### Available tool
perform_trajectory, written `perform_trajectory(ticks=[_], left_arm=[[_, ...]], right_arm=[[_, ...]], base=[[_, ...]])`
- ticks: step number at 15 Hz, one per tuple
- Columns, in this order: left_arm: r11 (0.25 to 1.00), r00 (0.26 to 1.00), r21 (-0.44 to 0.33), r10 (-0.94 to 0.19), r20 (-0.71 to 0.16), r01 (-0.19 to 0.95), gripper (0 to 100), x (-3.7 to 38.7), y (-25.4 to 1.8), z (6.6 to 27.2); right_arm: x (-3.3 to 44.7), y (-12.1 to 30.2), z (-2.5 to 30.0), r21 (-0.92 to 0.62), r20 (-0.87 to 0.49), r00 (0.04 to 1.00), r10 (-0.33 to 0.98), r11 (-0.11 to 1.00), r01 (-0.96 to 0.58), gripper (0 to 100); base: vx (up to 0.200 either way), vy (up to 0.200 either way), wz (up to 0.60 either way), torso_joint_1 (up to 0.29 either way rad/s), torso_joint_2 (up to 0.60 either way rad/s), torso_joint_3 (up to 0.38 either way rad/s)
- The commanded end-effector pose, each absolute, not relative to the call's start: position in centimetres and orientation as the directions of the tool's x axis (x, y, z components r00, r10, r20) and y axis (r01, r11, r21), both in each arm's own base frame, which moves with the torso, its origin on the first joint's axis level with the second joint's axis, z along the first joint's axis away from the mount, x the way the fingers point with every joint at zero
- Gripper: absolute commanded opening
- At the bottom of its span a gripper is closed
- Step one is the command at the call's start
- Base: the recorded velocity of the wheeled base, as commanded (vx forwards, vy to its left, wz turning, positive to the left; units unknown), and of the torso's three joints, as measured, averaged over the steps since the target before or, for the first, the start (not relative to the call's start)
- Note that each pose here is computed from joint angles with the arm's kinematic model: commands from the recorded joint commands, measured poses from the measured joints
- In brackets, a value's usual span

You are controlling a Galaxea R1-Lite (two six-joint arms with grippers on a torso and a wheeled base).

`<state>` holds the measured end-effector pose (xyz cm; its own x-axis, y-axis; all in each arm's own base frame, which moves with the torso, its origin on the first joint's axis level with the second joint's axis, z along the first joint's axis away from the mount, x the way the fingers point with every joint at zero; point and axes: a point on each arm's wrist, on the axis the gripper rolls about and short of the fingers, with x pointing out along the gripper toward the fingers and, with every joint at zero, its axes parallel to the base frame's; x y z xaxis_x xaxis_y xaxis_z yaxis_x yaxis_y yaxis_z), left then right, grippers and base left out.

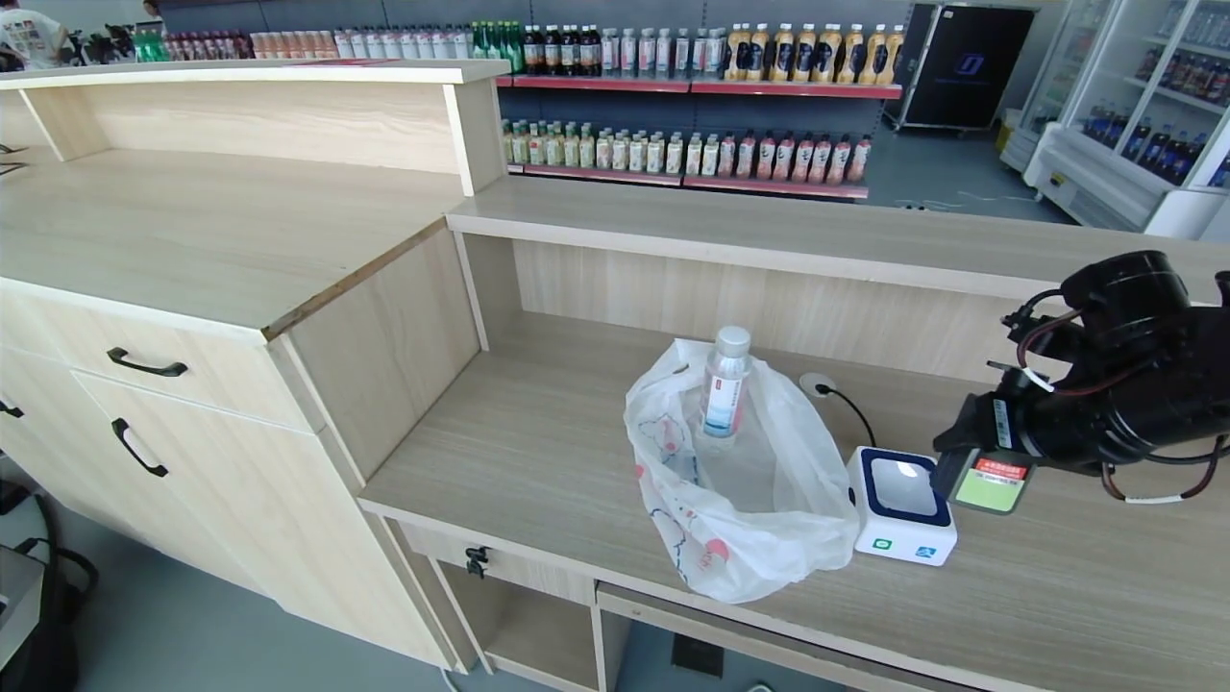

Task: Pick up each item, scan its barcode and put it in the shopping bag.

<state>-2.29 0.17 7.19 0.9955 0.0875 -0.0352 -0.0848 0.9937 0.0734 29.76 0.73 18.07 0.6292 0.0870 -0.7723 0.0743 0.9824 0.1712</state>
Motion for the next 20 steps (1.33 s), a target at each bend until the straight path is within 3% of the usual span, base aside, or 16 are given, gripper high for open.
perform_trajectory(ticks=[1, 7, 20], left_arm=[[0.994, 0.996, 0.073, 0.087, -0.035, -0.085, 100, -2.3, 0.2, 7.2], [0.994, 0.995, 0.073, 0.089, -0.035, -0.086, 100, -2.3, 0.2, 7.2], [0.994, 0.995, 0.073, 0.089, -0.035, -0.086, 100, -2.3, 0.2, 7.2]], right_arm=[[30.6, 1.0, 17.2, 0.166, -0.787, 0.610, 0.089, 0.984, 0.070, 0], [31.7, 1.9, 16.4, 0.082, -0.800, 0.600, 0.006, 0.992, 0.099, 0], [34.6, 4.4, 15.2, 0.094, -0.784, 0.619, 0.043, 0.994, 0.049, 0]], base=[[0.000, 0.000, 0.00, 0.000, 0.00, 0.000], [0.000, 0.000, 0.00, 0.000, 0.00, 0.000], [0.000, 0.000, 0.00, 0.000, 0.00, 0.000]])
